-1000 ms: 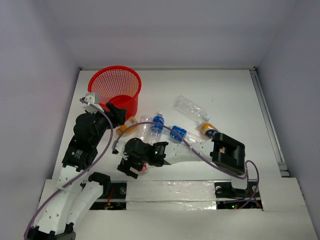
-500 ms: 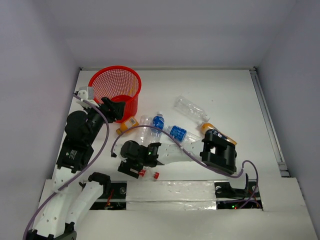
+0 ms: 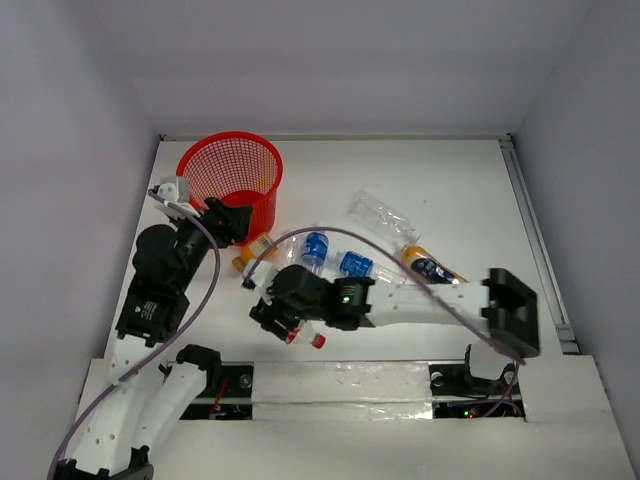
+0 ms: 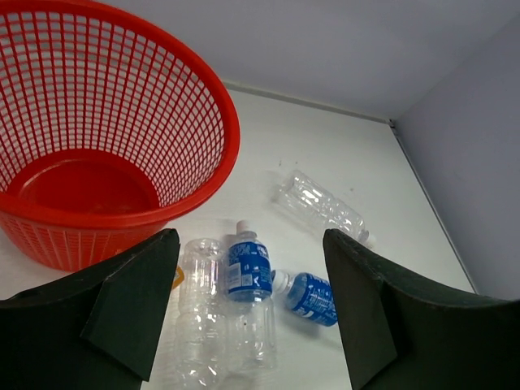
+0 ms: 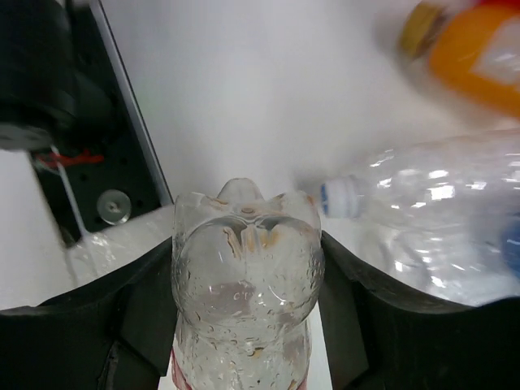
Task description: Put the plastic bottles in the bin
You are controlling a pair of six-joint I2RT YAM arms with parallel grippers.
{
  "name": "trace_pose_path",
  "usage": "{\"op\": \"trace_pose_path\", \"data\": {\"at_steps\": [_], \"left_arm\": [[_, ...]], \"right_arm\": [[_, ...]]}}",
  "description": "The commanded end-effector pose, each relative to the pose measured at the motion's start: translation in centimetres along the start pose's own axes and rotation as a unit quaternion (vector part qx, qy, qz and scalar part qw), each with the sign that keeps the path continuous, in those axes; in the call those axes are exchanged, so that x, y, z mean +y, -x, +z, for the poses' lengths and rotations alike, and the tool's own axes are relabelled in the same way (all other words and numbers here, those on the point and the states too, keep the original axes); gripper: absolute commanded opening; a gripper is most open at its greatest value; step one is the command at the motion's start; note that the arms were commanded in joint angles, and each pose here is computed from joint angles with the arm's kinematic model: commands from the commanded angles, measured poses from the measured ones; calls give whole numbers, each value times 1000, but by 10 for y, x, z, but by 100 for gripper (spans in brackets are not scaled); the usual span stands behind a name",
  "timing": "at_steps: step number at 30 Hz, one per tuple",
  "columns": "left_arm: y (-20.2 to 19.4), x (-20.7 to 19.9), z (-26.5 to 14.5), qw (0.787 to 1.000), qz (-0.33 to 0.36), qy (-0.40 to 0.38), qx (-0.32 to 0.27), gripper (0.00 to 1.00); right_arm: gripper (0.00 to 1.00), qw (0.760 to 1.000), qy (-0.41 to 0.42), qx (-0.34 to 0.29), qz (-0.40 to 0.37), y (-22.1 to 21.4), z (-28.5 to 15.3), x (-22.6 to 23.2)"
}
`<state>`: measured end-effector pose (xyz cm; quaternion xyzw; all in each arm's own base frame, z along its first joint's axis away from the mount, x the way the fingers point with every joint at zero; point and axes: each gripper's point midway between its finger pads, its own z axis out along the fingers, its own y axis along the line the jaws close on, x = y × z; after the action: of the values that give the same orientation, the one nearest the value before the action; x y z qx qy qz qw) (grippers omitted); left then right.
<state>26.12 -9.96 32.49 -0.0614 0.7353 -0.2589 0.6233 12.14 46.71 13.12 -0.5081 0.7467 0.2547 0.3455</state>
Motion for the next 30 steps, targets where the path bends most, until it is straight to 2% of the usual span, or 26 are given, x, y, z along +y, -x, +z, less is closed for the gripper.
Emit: {"op": "trace_pose_path", "data": {"at_steps": [1,2,4,5,7,10,11,13,14,15,16,18,19,21,22,23,25,26,28,29,30], "left_arm": [[-17,1,4,1000,-9,-17,13,69],[-25,1,4,999,-12,-21,23,68],[-45,10,3,999,-25,-13,40,65],[-51,13,2,998,-32,-11,44,64],[-68,20,0,997,-61,-5,50,64],[-91,34,0,993,-95,19,61,65],[-95,36,1,993,-98,22,64,65],[-105,38,0,991,-101,27,78,67],[-110,36,0,991,-106,28,81,69],[-116,36,0,990,-108,31,87,70],[-123,42,1,989,-109,50,88,71],[-137,34,0,987,-115,53,100,73],[-145,46,2,985,-109,88,96,76],[-165,41,2,983,-105,94,117,79],[-178,48,5,980,-96,115,131,81],[-186,44,5,979,-91,113,141,82],[-197,51,6,976,-82,135,150,83],[-197,57,7,975,-78,149,143,84],[-200,62,8,974,-73,159,143,85],[-201,63,9,974,-70,159,143,86],[-200,60,11,976,-72,153,140,86]], "right_arm": [[44,989,-36,-139,45,68,-63,-11],[43,982,-46,-177,55,85,-96,-18],[43,976,-54,-201,65,88,-124,-24],[42,964,-67,-244,80,104,-159,-38],[41,951,-84,-285,88,117,-190,-56],[39,917,-119,-364,110,149,-237,-98],[38,898,-122,-405,117,171,-256,-107],[38,885,-133,-430,123,191,-261,-128],[38,866,-131,-466,123,216,-279,-131],[38,860,-132,-477,124,228,-280,-136],[38,861,-144,-471,127,236,-261,-148],[37,837,-148,-510,128,271,-272,-159],[37,839,-156,-502,138,275,-245,-176],[37,823,-150,-528,148,295,-239,-188],[37,807,-143,-550,159,313,-247,-194],[37,808,-149,-546,165,316,-220,-206],[37,791,-147,-569,171,338,-221,-217],[37,799,-156,-553,177,334,-187,-233],[37,796,-161,-552,191,341,-169,-249],[38,787,-165,-563,192,355,-178,-257],[38,795,-179,-544,201,347,-143,-274]]}}
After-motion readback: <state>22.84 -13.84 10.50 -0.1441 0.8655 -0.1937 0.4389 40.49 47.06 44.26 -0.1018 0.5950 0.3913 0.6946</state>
